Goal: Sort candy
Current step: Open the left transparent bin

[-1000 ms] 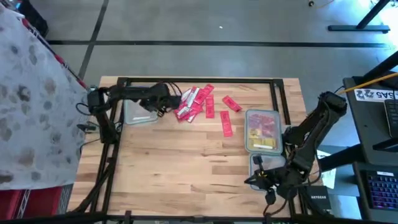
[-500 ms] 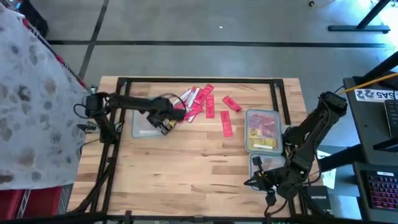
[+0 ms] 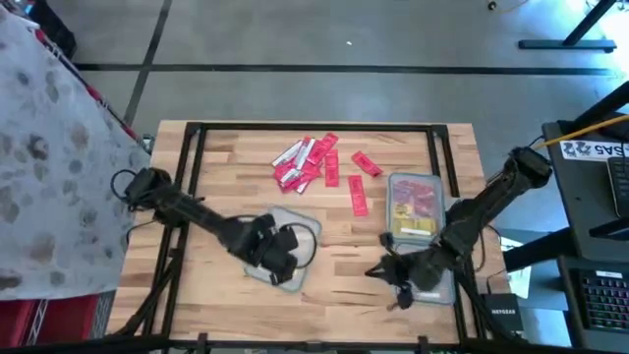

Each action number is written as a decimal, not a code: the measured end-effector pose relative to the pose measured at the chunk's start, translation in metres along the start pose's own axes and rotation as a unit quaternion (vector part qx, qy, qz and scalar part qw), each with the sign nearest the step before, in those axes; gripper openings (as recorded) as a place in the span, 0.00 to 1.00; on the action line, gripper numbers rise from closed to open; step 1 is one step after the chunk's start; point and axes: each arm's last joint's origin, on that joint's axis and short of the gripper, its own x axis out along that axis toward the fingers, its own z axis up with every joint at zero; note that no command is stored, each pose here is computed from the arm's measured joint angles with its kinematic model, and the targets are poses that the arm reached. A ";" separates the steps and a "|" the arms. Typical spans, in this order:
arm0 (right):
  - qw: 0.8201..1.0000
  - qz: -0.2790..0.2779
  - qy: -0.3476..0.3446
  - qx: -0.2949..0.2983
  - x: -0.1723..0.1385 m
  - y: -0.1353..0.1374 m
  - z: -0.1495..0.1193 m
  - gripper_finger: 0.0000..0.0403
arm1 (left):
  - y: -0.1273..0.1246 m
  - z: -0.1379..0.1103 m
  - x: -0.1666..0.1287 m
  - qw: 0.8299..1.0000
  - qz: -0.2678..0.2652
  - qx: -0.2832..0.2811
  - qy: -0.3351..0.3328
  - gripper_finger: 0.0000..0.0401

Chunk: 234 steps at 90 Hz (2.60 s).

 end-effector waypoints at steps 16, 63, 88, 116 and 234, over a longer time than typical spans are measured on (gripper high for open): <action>0.998 0.047 0.025 0.029 0.038 -0.032 -0.002 0.00 | -0.005 -0.002 0.003 0.997 0.017 -0.057 -0.058 0.00; 0.983 -0.110 0.137 0.057 0.115 -0.107 -0.053 0.40 | -0.003 -0.027 0.065 0.999 -0.012 -0.042 -0.024 0.00; 0.989 -0.097 0.113 -0.007 0.116 -0.107 -0.039 0.42 | 0.001 -0.030 0.071 0.999 -0.005 0.028 -0.026 0.00; 0.985 0.060 0.150 -0.054 0.112 -0.066 -0.045 0.42 | 0.011 -0.014 0.073 0.992 0.051 0.102 -0.056 0.00; 0.985 0.049 -0.136 0.099 0.113 -0.118 -0.116 0.42 | 0.016 -0.028 0.106 0.993 0.007 0.028 -0.117 0.00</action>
